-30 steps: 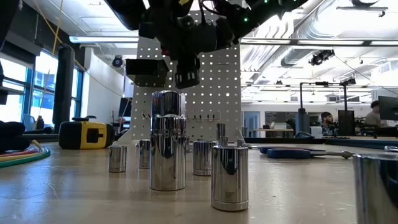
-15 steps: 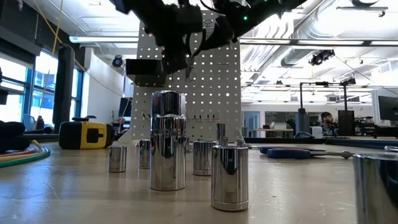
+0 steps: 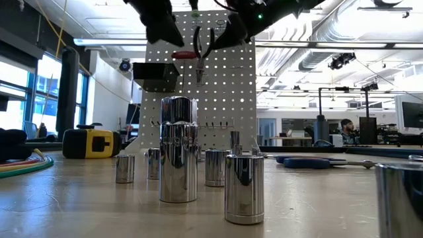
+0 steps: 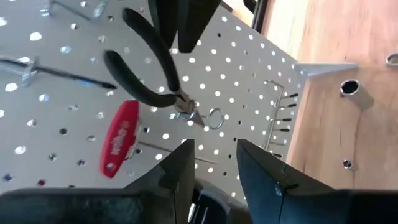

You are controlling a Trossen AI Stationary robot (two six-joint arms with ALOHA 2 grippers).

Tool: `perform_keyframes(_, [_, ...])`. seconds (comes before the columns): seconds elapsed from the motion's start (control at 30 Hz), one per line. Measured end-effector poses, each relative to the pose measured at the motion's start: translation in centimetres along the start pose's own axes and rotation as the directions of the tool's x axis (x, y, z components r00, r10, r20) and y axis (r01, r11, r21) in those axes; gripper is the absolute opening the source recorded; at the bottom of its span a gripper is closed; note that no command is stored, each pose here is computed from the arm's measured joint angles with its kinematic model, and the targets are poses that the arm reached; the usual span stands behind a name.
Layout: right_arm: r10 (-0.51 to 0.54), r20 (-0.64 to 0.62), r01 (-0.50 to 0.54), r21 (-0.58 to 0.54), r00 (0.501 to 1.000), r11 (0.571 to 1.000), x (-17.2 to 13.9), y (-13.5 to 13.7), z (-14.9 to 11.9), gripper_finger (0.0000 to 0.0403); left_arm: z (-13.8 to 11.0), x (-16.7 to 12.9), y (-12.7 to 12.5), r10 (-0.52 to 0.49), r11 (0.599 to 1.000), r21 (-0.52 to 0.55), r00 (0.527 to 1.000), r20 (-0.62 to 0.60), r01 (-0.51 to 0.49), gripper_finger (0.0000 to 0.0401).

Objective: Hang tools onto peg board
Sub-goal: Hang the black pliers on the white peg board

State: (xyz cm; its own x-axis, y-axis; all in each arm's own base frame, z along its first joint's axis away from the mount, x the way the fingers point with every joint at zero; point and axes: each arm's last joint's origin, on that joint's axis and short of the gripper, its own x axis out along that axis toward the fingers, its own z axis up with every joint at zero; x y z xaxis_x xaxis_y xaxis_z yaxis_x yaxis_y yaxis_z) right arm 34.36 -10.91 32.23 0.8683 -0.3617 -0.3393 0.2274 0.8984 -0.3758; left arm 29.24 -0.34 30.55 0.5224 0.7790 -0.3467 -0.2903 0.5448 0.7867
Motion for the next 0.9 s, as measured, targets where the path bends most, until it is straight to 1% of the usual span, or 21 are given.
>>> perform_keyframes(0.13, [-0.019, 0.054, 0.018, 0.021, 0.998, 1.000, 0.0, -0.2, 0.5, 0.0103, -0.2, -1.0, 1.0, -0.021, 0.999, -0.030, 0.999, 0.030, 0.022, 0.0113])
perform_keyframes(0.27, [-0.030, 0.081, 0.028, 0.024, 0.996, 0.999, -0.1, -0.3, 0.8, 0.0103, -0.4, -1.6, 1.4, -0.046, 0.998, -0.040, 0.998, 0.046, 0.048, 0.0113])
perform_keyframes(0.47, [-0.039, 0.075, 0.036, 0.033, 0.996, 0.999, 0.0, -0.3, 0.7, 0.0103, -0.7, -1.8, 1.1, -0.068, 0.998, -0.010, 0.997, 0.034, 0.069, 0.0113])
perform_keyframes(0.73, [-0.042, 0.062, 0.038, 0.073, 0.997, 0.997, 0.1, -0.3, 0.6, 0.0102, -0.6, -2.1, 0.9, -0.082, 0.997, 0.000, 0.996, 0.044, 0.082, 0.0113])
perform_keyframes(0.83, [-0.043, 0.062, 0.038, 0.073, 0.997, 0.997, 0.1, -0.3, 0.6, 0.0085, -0.6, -2.2, 0.8, -0.083, 0.997, 0.001, 0.995, 0.045, 0.083, 0.0113])
perform_keyframes(0.9, [-0.049, 0.065, 0.044, 0.073, 0.997, 0.996, 0.1, -0.3, 0.6, 0.0059, -0.6, -2.2, 0.8, -0.085, 0.996, 0.005, 0.995, 0.043, 0.084, 0.0113])
